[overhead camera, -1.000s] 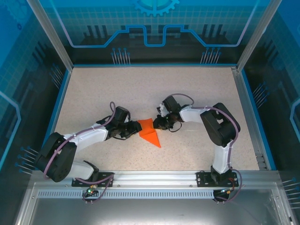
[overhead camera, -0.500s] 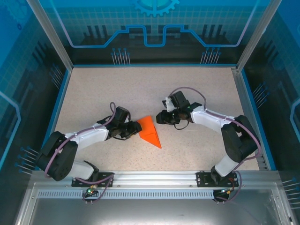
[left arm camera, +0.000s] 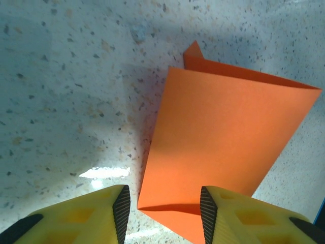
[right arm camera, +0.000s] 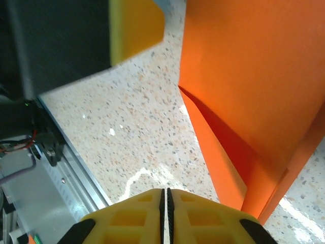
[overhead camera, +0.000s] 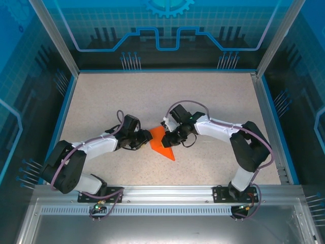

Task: Fold a paper plane with a square sheet of paper (pick it up from the middle)
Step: Fold the wing for the fifth time at the center of the table.

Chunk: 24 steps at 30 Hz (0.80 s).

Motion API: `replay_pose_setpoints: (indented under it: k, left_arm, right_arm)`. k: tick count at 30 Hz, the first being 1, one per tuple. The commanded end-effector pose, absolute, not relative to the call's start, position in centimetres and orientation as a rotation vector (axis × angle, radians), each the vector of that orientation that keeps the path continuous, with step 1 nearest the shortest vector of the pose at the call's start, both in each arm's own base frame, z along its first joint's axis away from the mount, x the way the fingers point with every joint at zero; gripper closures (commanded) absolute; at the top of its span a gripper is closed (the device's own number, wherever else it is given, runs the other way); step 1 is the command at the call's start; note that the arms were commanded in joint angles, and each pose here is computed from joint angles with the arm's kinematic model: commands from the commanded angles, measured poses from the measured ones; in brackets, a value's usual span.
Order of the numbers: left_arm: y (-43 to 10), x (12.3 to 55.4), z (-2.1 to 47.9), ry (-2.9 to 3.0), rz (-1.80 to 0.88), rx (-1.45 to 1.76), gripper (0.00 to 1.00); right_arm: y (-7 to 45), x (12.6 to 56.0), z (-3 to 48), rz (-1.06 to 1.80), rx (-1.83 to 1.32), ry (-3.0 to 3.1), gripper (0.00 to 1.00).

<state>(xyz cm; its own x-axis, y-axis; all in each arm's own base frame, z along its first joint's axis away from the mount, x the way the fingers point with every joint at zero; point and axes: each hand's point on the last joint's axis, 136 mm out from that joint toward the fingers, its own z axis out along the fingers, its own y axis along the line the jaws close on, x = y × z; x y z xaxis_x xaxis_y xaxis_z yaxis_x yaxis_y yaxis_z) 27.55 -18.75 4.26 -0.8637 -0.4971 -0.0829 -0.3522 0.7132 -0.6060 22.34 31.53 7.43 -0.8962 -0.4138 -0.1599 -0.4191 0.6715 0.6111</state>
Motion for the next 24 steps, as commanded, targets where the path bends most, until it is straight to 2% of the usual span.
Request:
replay_pose_setpoints:
  k: [1, 6, 9, 18, 24]
  left_arm:
    - [-19.1, 27.9, 4.2, 2.680, -0.905, -0.680, 0.56]
    - [-20.9, 28.1, 4.6, 2.715, -1.007, -0.572, 0.54]
    - [-20.9, 28.1, 4.3, 2.722, -1.002, -0.588, 0.54]
    - [-21.3, 28.5, 4.2, 2.720, -1.017, -0.596, 0.50]
    - [-22.9, 28.9, 4.4, 2.714, -1.098, -0.583, 0.48]
  right_arm:
    - [31.7, 22.5, 6.5, 1.024, -0.753, 2.894, 0.87]
    - [30.4, 24.8, 4.1, 0.961, -0.629, 2.927, 0.87]
    - [29.6, 25.9, 2.9, 1.036, -0.523, 2.929, 0.87]
    - [28.2, 26.8, 0.6, 1.220, -0.317, 2.931, 0.86]
    - [27.3, 26.6, -0.5, 1.226, -0.243, 2.942, 0.85]
